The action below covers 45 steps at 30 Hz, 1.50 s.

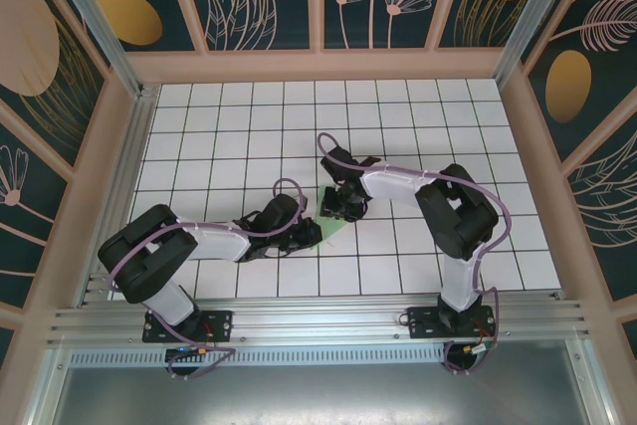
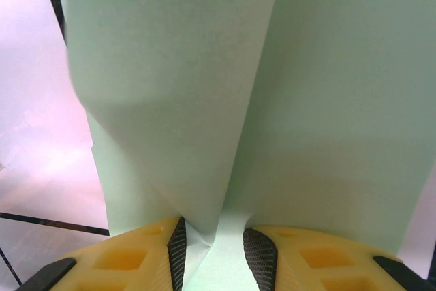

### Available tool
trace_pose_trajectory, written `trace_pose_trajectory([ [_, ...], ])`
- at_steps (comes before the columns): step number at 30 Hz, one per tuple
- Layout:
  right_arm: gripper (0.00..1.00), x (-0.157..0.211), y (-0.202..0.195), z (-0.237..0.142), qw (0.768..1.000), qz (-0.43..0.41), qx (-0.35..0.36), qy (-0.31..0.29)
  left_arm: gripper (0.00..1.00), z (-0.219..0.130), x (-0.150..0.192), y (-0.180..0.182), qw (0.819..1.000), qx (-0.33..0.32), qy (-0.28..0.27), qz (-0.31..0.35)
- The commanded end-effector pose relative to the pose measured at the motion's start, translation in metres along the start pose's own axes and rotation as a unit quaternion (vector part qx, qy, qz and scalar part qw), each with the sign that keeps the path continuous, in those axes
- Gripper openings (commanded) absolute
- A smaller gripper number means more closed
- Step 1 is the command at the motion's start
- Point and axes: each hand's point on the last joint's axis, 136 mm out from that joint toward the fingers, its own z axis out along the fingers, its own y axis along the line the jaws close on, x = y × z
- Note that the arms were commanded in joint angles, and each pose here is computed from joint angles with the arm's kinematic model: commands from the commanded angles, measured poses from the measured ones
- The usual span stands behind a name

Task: Fold a paper plane with a square sheet of paper (pick it up from the middle)
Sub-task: Fourth fold the wing at the center of the table.

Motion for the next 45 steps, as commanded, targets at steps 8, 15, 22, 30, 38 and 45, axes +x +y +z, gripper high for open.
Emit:
trace_pose_trajectory([
  [8,0.37,0.025,-0.086,0.048,0.986,0.024,0.158,0.036,0.12,-0.001,0.009,0.018,0.999,-0.038,0.013,0.002],
  [15,0.37,0.025,-0.086,0.049,0.986,0.025,0.159,0.036,0.11,-0.001,0.008,0.023,0.999,-0.051,0.008,-0.002],
  [22,0.37,0.026,-0.088,0.049,0.986,0.026,0.161,0.037,0.11,-0.006,0.002,0.026,0.998,-0.066,-0.010,-0.002],
  [30,0.37,0.025,-0.087,0.050,0.986,0.026,0.160,0.037,0.11,-0.002,0.013,0.022,0.999,-0.047,0.017,0.000],
  [38,0.37,0.027,-0.089,0.051,0.986,0.027,0.162,0.039,0.11,-0.001,0.024,0.029,0.998,-0.059,0.038,0.005],
  [45,0.37,0.027,-0.090,0.052,0.985,0.028,0.163,0.040,0.09,-0.008,0.023,0.041,0.995,-0.096,0.028,0.010],
])
